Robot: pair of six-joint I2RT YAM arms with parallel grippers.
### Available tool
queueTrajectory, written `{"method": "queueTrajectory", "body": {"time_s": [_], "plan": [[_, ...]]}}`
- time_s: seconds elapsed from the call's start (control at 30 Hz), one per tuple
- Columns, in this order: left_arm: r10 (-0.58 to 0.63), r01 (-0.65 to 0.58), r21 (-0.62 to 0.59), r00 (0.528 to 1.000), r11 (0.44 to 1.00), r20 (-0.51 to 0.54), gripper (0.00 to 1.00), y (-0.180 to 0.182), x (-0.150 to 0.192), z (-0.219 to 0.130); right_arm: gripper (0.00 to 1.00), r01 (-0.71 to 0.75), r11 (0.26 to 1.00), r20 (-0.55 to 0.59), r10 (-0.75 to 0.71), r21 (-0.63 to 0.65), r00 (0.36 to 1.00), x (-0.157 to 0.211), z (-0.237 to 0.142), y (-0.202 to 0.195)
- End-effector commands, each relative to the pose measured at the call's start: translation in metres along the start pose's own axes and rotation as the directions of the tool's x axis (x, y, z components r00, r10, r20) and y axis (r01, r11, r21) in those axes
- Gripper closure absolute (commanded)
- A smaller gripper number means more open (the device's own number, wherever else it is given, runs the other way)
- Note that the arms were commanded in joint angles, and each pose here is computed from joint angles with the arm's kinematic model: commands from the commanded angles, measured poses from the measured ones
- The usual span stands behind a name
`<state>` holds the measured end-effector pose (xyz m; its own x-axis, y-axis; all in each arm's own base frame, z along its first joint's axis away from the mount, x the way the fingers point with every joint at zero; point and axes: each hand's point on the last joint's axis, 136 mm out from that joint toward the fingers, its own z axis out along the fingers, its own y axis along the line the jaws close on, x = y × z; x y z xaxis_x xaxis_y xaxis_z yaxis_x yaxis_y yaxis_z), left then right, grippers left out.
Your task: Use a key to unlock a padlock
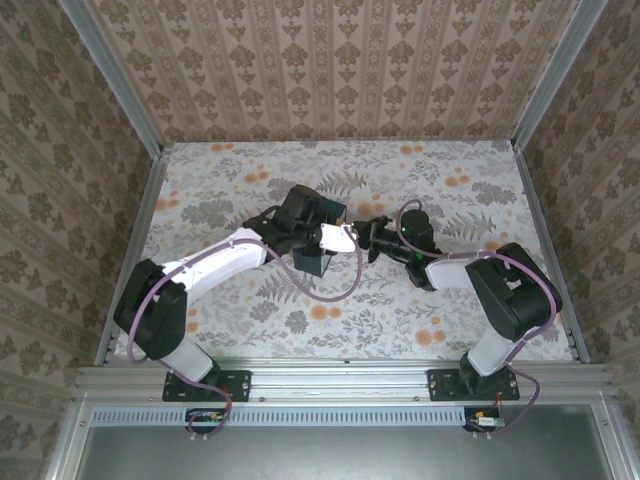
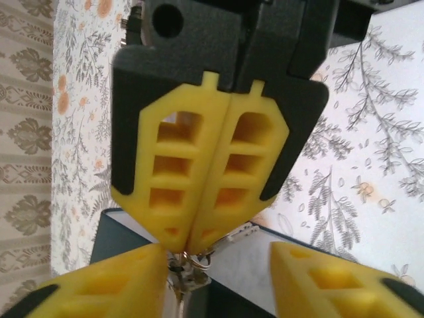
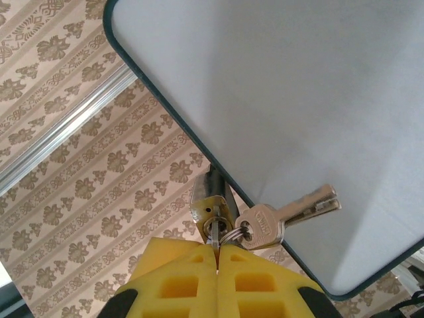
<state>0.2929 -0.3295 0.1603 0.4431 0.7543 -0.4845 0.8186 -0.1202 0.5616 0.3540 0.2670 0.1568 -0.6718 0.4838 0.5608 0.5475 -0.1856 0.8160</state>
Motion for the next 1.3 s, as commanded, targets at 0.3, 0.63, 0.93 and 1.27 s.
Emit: {"method": "queueTrajectory", "body": {"time_s": [0.3, 0.63, 0.93, 1.27], "plan": [[-0.327, 0.400, -0.139, 0.869, 0.906, 0.373, 0.42, 0.049, -0.005, -0.087, 1.00, -0.136, 0.988, 0.036, 0.139, -0.076, 0.990, -0.001, 0.003, 0.007], [-0.480, 0.528, -0.105, 0.825, 0.843, 0.299, 0.47, 0.055, 0.031, -0.062, 1.00, -0.214, 0.967, 0.099, 0.228, -0.137, 0.969, -0.007, 0.002, 0.005], [-0.457, 0.490, -0.061, 0.844, 0.869, 0.280, 0.47, 0.054, 0.023, -0.053, 0.89, -0.184, 0.979, 0.104, 0.194, -0.092, 0.976, -0.005, -0.006, -0.005], [-0.443, 0.481, -0.073, 0.849, 0.874, 0.289, 0.47, 0.059, 0.020, -0.060, 0.68, -0.061, 0.997, 0.117, 0.055, 0.048, 0.992, -0.004, -0.020, -0.004]]}}
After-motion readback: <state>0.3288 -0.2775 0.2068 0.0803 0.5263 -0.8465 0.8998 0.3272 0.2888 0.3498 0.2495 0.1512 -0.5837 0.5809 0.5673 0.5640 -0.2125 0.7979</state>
